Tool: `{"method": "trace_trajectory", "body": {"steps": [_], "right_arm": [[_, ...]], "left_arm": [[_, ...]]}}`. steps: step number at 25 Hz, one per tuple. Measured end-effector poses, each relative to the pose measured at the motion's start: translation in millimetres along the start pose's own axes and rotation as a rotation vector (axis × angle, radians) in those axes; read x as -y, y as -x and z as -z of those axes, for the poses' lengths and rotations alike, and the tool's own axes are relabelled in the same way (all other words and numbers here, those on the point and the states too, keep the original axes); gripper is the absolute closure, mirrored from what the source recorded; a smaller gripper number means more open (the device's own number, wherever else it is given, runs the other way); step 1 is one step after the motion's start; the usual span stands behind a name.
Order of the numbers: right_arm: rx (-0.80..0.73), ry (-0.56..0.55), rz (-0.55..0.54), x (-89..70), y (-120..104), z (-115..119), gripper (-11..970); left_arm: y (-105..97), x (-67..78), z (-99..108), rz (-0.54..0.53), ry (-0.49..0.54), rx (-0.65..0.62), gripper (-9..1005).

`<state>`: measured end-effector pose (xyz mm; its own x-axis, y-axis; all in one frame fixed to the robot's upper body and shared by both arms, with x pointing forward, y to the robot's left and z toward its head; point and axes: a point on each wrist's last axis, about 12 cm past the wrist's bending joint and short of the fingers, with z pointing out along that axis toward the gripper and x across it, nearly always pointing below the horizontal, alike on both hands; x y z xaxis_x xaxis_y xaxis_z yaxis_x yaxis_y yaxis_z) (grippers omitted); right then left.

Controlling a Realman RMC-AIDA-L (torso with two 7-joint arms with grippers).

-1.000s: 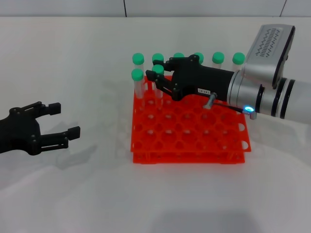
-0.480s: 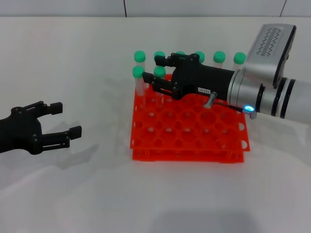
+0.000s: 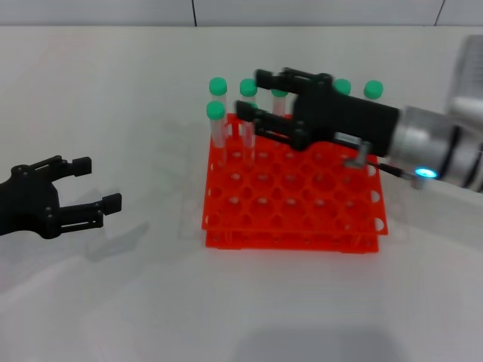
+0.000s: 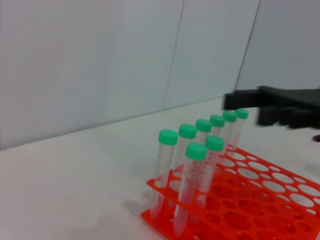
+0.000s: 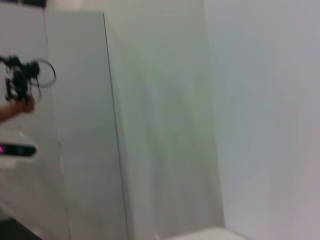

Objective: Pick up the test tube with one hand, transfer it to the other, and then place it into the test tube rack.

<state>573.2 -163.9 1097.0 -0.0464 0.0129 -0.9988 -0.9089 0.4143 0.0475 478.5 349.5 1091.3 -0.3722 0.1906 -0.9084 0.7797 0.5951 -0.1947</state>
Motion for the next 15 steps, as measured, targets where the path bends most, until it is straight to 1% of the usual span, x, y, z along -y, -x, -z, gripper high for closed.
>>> {"method": "trace_trajectory", "body": {"steps": [2, 3, 5, 10, 15], "right_arm": [[0.01, 0.017, 0.0, 2.2, 1.3, 15.1, 362], [-0.001, 0.037, -0.001, 5.2, 2.9, 24.9, 362], [-0.032, 0.056, -0.006, 10.5, 4.3, 36.6, 361], [-0.123, 0.084, -0.022, 23.5, 4.6, 70.7, 359], [-0.178, 0.089, -0.009, 30.5, 5.5, 101.1, 262]], "left_arm": [[0.3, 0.3, 0.6, -0.007, -0.003, 0.003, 102], [1.1, 0.5, 0.7, -0.011, -0.007, 0.007, 102], [3.9, 0.6, 2.0, -0.022, -0.021, 0.016, 102], [17.1, -3.4, 4.1, -0.037, -0.09, 0.042, 102], [28.3, -10.5, 1.0, -0.039, -0.168, 0.037, 102]]}}
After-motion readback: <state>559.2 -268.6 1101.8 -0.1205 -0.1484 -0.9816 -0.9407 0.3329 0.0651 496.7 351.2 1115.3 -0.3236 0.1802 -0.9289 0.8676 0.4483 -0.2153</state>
